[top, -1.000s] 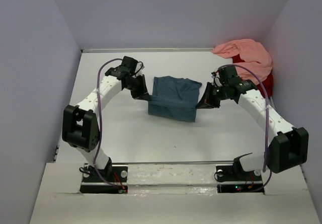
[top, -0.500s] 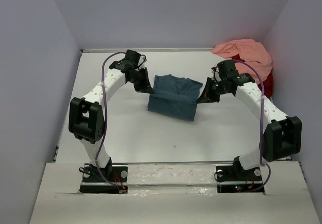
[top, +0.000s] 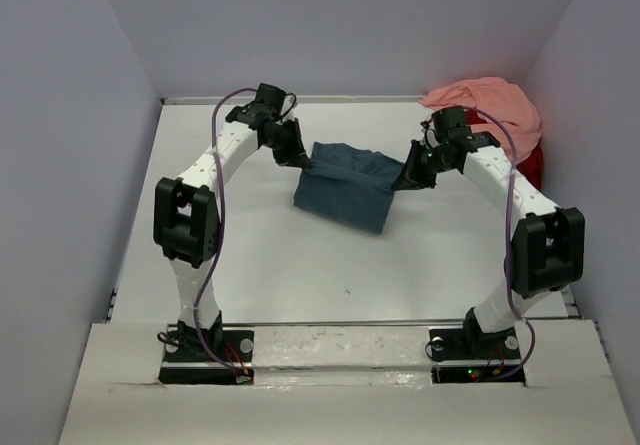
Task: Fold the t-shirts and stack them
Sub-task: Fold the long partially folded tshirt into a neat square
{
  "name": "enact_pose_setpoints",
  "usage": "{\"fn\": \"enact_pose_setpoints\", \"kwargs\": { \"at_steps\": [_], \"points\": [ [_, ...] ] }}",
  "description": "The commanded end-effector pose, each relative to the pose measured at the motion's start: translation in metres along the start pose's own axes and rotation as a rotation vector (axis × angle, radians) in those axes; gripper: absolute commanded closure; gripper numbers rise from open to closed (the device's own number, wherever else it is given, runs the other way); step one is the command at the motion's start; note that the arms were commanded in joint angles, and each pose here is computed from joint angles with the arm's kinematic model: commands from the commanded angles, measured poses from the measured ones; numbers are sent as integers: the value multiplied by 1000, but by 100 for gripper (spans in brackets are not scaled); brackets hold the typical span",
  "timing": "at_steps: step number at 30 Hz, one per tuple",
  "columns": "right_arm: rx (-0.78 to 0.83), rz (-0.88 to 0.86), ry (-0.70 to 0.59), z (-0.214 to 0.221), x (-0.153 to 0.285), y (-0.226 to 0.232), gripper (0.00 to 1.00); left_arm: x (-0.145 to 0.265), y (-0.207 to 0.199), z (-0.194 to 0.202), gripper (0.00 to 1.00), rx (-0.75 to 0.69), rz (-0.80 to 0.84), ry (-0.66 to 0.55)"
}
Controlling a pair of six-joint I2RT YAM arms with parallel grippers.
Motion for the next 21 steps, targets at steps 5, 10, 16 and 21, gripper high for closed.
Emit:
{"fn": "enact_pose_setpoints", "kwargs": {
  "at_steps": [5,10,16,21],
  "points": [
    [55,-17,-117,-35,8,4,100,1,-16,-31,100,-32,45,-55],
    [52,1,-136,-49,5,-2,100,-3,-24,-48,100,-42,62,-73],
    [45,20,-173,-70,3,-10,100,-20,-25,-62,100,-44,73,-71],
    [50,54,-215,-88,-9,-18,100,-43,-22,-73,100,-59,98,-96]
  ]
}}
Point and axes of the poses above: each gripper's point midway between its finger pads, its own x axis back along the fingers, its own y axis along the line the jaws close on, z = x × y, the point moved 10 cm from there along x, back along the fingers, and after that the axes turned 1 degree about -x, right-handed, at the moved point
